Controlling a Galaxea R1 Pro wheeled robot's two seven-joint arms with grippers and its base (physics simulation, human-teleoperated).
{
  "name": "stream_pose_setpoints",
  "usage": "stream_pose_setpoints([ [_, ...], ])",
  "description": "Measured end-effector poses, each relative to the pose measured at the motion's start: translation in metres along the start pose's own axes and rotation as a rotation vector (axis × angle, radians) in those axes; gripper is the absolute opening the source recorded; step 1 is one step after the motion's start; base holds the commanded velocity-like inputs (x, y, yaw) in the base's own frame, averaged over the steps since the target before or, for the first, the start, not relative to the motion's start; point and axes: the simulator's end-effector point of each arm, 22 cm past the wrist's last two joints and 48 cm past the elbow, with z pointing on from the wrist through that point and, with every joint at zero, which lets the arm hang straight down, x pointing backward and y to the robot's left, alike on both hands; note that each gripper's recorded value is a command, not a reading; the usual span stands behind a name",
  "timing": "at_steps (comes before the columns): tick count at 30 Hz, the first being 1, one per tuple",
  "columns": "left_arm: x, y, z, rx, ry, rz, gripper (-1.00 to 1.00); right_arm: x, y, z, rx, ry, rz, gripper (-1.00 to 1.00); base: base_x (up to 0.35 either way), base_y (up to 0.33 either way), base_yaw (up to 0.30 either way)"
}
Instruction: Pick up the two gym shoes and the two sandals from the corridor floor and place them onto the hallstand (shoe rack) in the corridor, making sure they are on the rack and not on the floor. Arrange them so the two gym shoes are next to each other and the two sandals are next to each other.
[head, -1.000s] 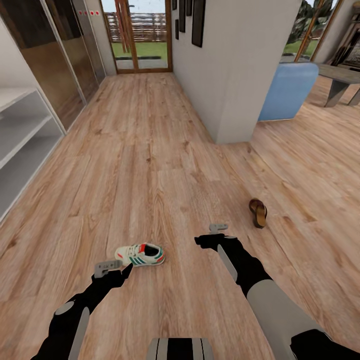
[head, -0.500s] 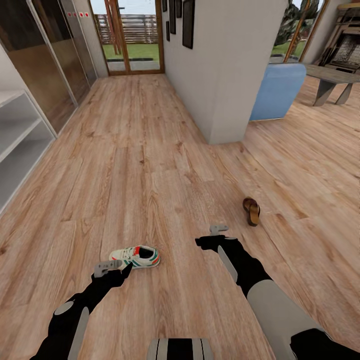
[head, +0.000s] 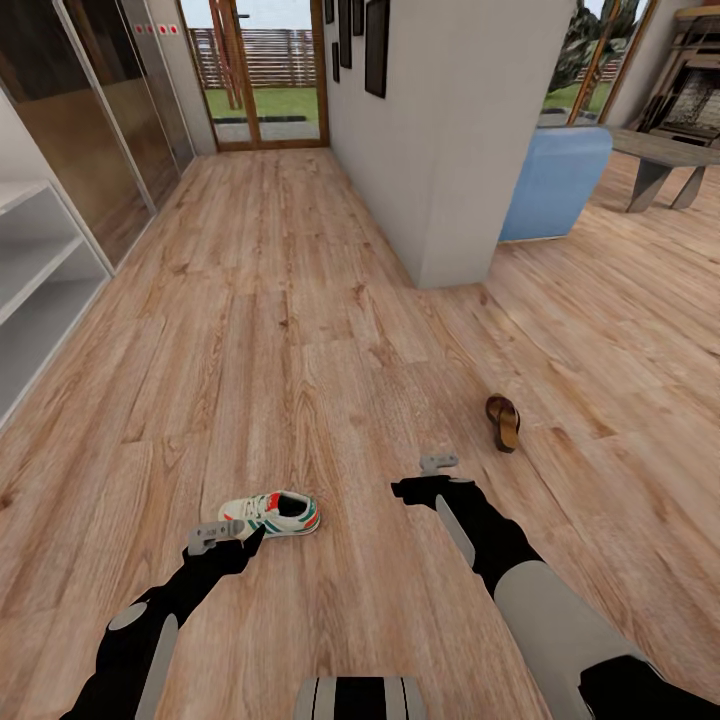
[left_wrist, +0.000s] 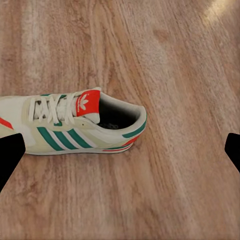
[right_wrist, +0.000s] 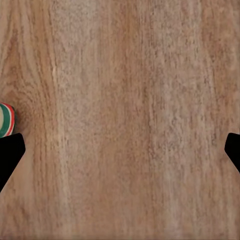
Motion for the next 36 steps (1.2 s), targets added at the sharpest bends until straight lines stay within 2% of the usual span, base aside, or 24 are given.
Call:
stream_pose_setpoints([
  [19,0.0003,0.0011,0.0,-0.005,0.001,0.002,1.0,-0.0006,-0.0007,-0.0001,0.001,-0.001,0.003,1.0,0.003,-0.003,0.0],
  [36,0.0005,0.0019,-0.0001,-0.008,0.002,0.007,1.0,-0.0003,-0.0013,-0.0001,0.002,-0.001,0.006,1.0,0.108,-0.102,0.0],
])
